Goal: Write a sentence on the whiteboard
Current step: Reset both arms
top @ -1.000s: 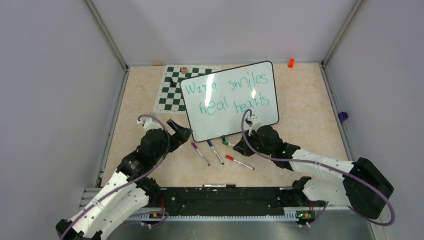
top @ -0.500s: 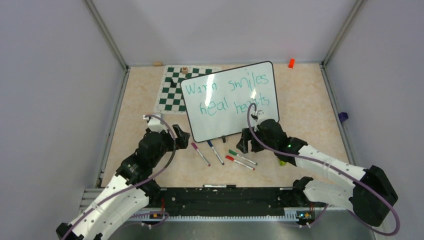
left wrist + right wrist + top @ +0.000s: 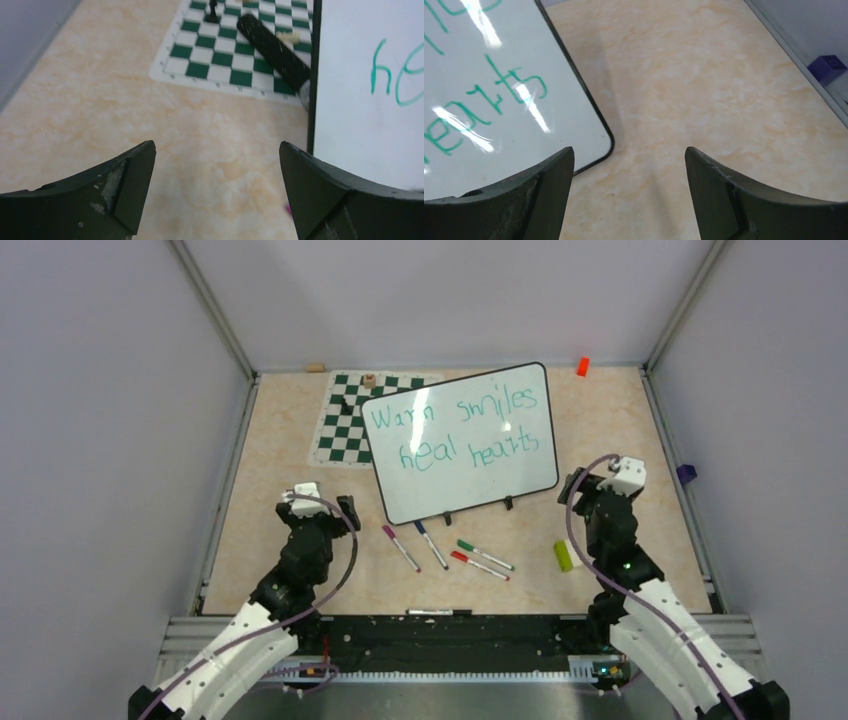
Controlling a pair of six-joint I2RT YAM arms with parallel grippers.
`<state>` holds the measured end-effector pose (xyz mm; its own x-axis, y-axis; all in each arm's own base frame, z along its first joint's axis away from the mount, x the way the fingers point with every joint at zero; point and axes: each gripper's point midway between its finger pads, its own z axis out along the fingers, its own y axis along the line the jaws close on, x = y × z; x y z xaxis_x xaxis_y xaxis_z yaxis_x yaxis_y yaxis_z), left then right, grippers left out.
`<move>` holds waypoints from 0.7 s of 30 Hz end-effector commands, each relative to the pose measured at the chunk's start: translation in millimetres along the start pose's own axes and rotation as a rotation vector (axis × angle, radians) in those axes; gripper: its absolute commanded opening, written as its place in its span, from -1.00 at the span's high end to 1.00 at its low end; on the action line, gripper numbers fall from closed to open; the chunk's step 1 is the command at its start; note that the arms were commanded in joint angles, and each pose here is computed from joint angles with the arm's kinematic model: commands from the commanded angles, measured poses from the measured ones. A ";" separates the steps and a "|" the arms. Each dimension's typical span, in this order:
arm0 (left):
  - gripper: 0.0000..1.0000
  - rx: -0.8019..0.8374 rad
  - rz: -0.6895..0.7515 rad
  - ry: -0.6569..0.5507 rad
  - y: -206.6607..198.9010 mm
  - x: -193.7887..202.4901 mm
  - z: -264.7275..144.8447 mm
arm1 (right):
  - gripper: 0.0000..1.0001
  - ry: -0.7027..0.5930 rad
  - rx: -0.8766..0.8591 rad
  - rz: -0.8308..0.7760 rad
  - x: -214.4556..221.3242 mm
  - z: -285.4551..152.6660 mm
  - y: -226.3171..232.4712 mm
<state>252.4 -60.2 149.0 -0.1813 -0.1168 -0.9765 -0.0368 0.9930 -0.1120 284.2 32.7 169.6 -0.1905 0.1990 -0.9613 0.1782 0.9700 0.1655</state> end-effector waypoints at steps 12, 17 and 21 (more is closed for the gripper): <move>-0.95 -0.224 -0.026 -0.317 72.5 -9.7 39.0 | -0.91 -0.255 0.067 -0.169 20.5 44.5 -46.6; -0.91 -0.160 0.009 -0.237 64.5 -11.9 76.4 | -0.91 -0.236 0.041 -0.154 17.5 68.8 -39.6; -0.93 -0.173 0.015 -0.197 65.3 -11.9 91.7 | -0.81 -0.254 0.022 -0.204 30.7 74.7 -39.5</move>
<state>311.2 21.3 89.8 -0.1290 -0.0320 -0.9911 -0.2717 0.9624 0.0043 324.5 -14.8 84.2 -0.1488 -0.0273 -0.9885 0.2125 0.9754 -0.0589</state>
